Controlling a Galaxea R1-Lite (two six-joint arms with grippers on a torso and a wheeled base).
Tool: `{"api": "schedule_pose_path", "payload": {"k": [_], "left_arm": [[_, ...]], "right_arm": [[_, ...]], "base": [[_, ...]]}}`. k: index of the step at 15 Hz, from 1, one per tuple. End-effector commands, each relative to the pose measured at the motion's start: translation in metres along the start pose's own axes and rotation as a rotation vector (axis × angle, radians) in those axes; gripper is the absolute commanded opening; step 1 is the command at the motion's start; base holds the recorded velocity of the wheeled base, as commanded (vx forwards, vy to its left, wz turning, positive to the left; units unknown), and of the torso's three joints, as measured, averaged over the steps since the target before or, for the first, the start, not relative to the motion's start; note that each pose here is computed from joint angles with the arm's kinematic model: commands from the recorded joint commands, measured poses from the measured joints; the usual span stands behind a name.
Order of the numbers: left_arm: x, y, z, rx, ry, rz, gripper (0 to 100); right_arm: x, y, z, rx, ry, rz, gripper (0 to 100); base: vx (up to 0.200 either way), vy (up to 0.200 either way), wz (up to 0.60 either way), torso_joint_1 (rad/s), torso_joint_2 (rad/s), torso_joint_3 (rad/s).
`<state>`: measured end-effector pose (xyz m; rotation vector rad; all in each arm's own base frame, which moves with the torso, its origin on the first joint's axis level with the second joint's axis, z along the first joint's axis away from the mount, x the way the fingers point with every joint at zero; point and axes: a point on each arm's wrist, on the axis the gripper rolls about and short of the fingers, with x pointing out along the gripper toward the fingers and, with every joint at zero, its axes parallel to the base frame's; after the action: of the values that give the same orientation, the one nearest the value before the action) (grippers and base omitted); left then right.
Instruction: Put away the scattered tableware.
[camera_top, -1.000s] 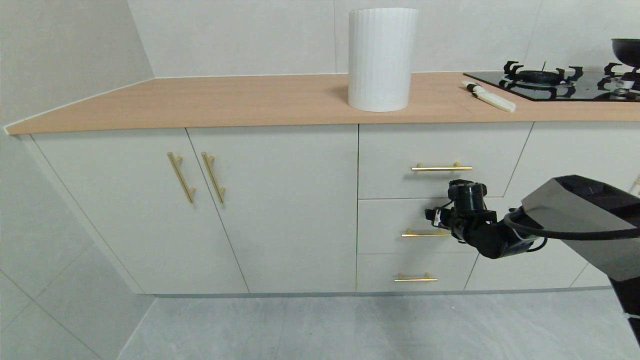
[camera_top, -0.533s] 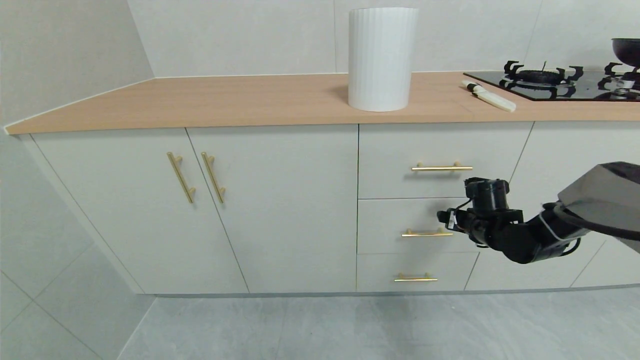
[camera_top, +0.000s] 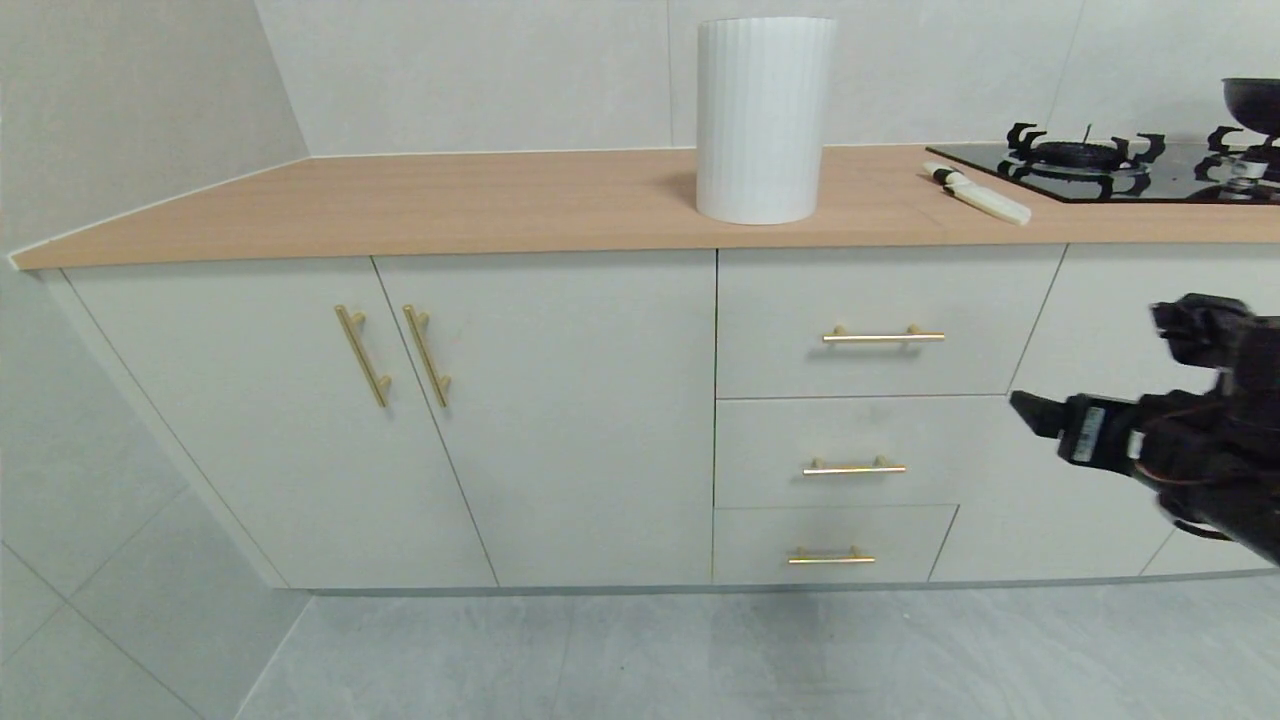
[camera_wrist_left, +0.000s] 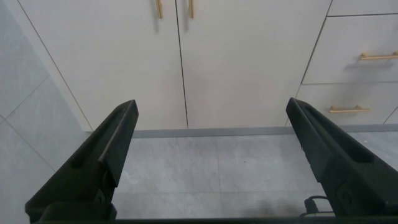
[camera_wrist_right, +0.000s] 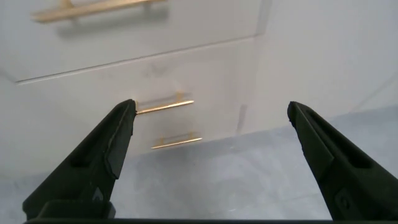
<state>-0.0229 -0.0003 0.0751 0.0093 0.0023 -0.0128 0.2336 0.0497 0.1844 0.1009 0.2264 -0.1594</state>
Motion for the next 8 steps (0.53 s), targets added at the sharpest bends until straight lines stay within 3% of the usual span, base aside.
{"api": "schedule_pose_path", "payload": {"k": [1, 4, 8], "left_arm": [[0.000, 0.000, 0.000, 0.000, 0.001, 0.000, 100], [0.000, 0.000, 0.000, 0.000, 0.001, -0.001, 100], [0.000, 0.000, 0.000, 0.000, 0.001, -0.001, 100]], "right_arm": [[-0.125, -0.056, -0.012, -0.067, -0.242, -0.028, 100], [-0.186, -0.085, -0.022, -0.171, -0.394, -0.129, 100], [-0.240, -0.104, -0.053, -0.189, -0.474, -0.215, 100]], "base": [[0.000, 0.000, 0.00, 0.000, 0.00, 0.000], [0.000, 0.000, 0.00, 0.000, 0.00, 0.000], [0.000, 0.000, 0.00, 0.000, 0.00, 0.000]]}}
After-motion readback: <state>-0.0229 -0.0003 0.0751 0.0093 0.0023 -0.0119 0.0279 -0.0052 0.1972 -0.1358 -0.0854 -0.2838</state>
